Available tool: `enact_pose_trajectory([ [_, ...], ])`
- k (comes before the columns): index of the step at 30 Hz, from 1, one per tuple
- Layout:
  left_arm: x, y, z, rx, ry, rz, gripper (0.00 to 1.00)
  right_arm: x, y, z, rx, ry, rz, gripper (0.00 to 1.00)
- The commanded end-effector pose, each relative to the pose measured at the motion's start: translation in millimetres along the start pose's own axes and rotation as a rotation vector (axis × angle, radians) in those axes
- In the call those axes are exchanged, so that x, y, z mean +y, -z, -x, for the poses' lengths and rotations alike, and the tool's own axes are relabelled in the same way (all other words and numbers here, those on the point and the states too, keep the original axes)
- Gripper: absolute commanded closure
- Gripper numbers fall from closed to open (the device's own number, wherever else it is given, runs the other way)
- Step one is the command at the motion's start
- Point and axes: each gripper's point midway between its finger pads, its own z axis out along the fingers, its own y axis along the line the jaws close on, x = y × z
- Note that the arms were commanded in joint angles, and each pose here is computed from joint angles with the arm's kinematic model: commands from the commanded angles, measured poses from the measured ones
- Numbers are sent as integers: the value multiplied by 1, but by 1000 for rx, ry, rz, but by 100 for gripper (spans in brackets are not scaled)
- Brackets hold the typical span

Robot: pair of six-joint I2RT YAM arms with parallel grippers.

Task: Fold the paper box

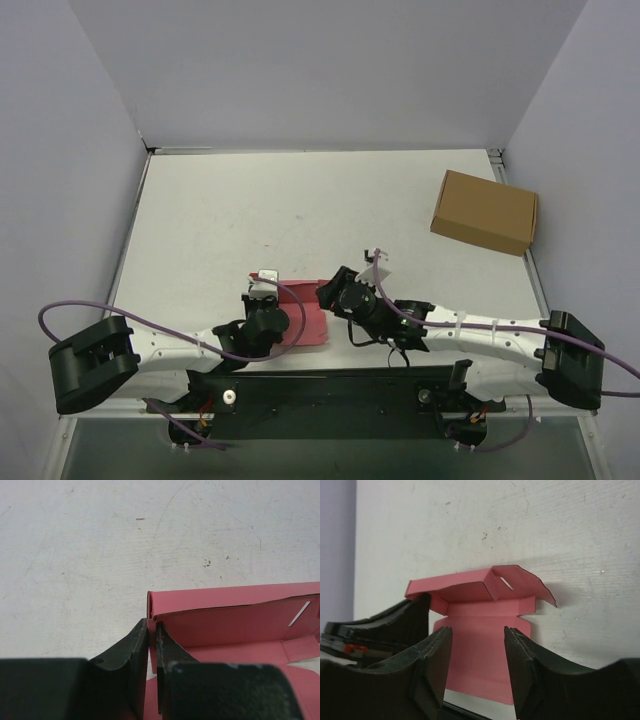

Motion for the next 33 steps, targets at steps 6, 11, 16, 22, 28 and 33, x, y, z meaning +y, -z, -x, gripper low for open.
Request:
enact_pose_trajectory([
  [6, -4, 0, 7, -30, 64, -21, 100, -25, -14, -39, 106, 325, -182, 56],
  [11, -4, 0, 8, -32, 64, -22, 100, -36, -37, -40, 136, 271, -177, 59],
  [16, -3, -1, 7, -33, 64, -18, 100, -43, -52, -46, 181, 238, -159, 65],
  [22, -3, 0, 7, -34, 68, -17, 100, -54, -58, -53, 198, 235, -202, 68],
  [28, -4, 0, 5, -29, 65, -21, 100, -70, -57, -51, 187, 223, -266, 68],
  [33, -4, 0, 5, -30, 64, -20, 100, -74, -55, -48, 179, 237, -299, 68],
])
